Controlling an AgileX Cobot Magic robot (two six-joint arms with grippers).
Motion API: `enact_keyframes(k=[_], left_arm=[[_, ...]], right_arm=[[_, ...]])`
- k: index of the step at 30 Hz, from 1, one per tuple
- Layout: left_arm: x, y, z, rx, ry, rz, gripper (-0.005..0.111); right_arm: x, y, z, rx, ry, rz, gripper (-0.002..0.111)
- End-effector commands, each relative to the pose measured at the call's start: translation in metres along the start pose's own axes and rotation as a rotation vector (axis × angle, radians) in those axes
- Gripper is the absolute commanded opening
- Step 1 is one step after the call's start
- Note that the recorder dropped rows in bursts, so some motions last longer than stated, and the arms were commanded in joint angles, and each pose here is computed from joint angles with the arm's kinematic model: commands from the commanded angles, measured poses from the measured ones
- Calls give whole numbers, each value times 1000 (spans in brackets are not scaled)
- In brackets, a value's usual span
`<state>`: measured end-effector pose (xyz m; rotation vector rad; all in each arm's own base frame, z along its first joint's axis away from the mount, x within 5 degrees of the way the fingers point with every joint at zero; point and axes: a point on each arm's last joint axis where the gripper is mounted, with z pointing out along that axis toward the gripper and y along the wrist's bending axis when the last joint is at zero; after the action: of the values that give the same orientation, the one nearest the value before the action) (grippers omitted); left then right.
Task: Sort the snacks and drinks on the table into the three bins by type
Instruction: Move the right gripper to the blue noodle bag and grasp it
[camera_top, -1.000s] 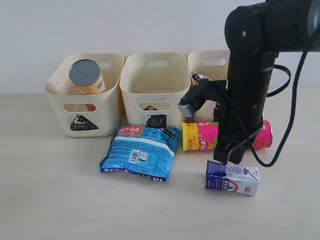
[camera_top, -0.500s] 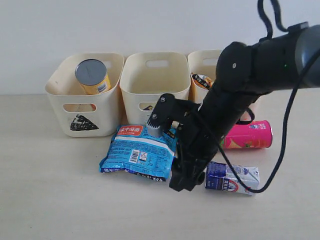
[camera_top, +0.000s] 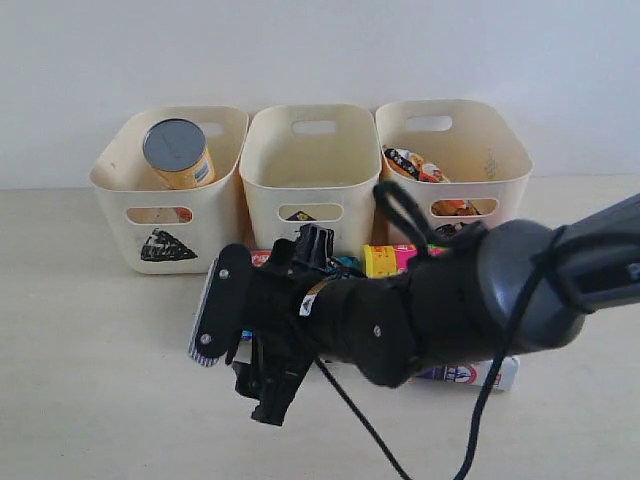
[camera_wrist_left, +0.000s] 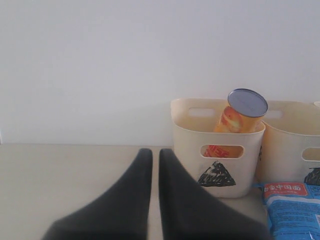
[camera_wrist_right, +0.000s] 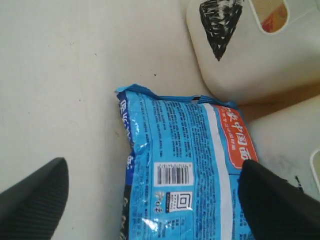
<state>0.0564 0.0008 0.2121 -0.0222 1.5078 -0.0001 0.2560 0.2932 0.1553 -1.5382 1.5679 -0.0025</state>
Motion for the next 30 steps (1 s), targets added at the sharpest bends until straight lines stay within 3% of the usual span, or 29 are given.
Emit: enact_keyframes(k=[1,10,30], left_arm=[[1,0,0,-4,-6,-14,4],[1,0,0,-4,-6,-14,4],[1,0,0,-4,-6,-14,4]], right_arm=[[10,12,20,191,60,-85,83],[14,19,36,149,114,-105,83],[34,11,76,267,207,-122,82]])
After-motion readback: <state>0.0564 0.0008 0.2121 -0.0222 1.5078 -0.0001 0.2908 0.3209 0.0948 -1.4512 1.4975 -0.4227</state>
